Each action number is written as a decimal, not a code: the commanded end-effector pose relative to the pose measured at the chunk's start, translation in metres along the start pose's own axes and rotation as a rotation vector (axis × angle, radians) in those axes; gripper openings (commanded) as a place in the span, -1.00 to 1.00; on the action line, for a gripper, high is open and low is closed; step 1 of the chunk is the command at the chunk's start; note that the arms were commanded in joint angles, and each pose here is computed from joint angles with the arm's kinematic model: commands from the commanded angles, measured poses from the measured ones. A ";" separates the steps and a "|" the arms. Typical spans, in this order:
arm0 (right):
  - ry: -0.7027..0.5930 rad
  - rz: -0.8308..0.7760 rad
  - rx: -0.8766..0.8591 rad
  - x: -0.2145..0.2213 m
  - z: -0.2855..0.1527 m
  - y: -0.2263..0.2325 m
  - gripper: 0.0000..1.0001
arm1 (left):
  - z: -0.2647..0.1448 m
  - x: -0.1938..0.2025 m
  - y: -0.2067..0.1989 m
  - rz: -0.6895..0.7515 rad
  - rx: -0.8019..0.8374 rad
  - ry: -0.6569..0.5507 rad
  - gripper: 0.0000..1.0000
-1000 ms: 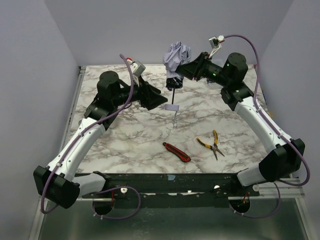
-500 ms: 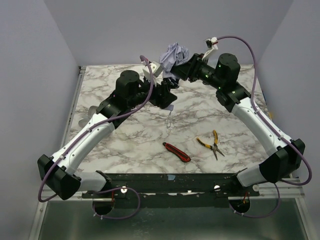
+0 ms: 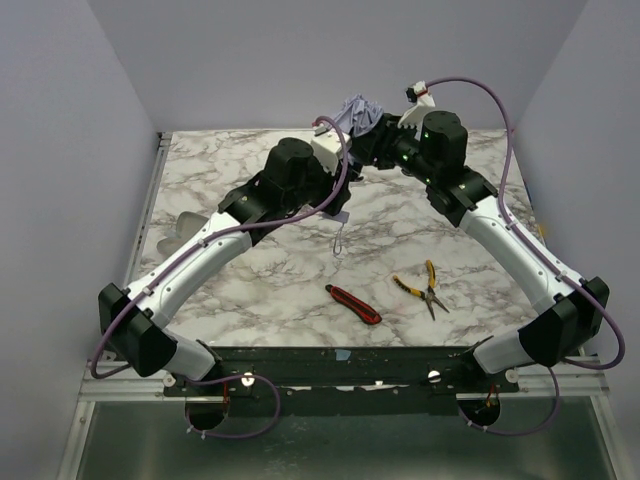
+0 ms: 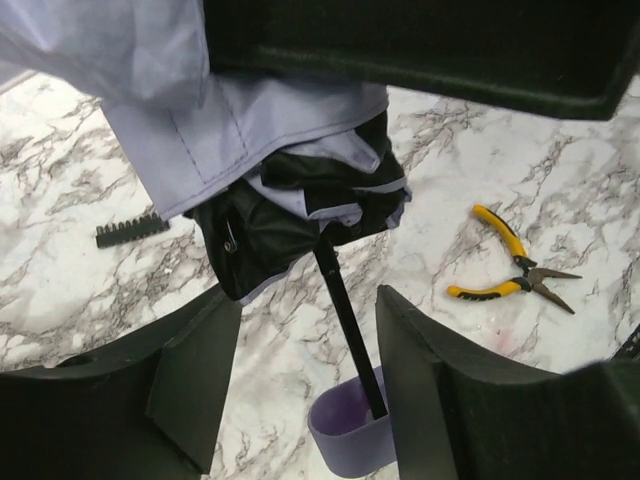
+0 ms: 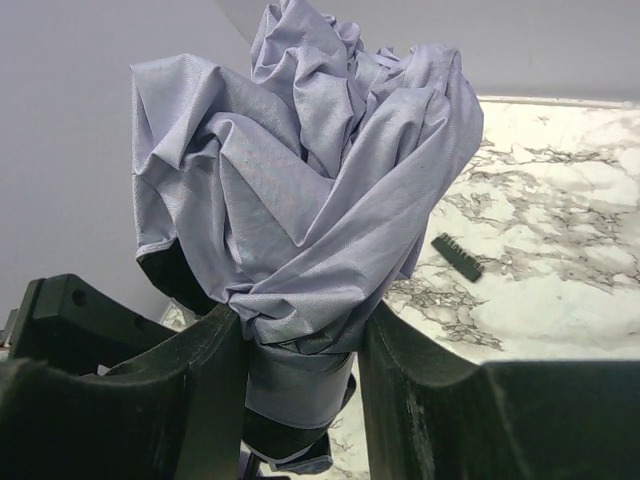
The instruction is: Open the umbrella
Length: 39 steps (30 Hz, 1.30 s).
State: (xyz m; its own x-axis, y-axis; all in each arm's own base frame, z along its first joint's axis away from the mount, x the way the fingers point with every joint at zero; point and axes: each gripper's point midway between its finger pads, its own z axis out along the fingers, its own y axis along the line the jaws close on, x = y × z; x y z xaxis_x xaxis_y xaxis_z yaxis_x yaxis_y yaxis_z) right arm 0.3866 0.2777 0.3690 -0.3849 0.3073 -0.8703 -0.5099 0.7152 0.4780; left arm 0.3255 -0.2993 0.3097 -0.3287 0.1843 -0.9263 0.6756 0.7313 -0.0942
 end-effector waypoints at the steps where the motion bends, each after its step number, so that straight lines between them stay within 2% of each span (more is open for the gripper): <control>1: -0.133 -0.045 -0.003 -0.043 -0.013 0.015 -0.99 | 0.004 0.021 0.002 0.022 -0.016 0.084 0.08; 6: -0.168 -0.068 0.025 -0.052 -0.014 0.011 -0.99 | 0.012 0.053 -0.002 0.013 0.009 0.204 -0.08; 23: -0.337 -0.167 0.211 -0.100 -0.018 -0.015 -0.99 | -0.003 0.131 -0.016 -0.019 0.056 0.369 -0.13; 31: -0.454 -0.199 0.224 -0.136 -0.022 -0.012 -0.99 | -0.011 0.167 -0.018 -0.029 0.074 0.437 -0.16; 39: -0.577 -0.192 0.266 -0.193 -0.030 -0.035 -0.99 | -0.025 0.208 -0.026 -0.035 0.106 0.520 -0.17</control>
State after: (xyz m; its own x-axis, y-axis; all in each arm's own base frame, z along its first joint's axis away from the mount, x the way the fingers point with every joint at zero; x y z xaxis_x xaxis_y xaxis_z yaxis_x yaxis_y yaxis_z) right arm 0.4453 0.2211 0.4198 -0.0888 0.2697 -0.9588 -0.3255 0.9019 0.2838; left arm 0.2627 -0.2748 0.1609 -0.5569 0.4061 -0.7246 0.6925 0.7087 -0.1350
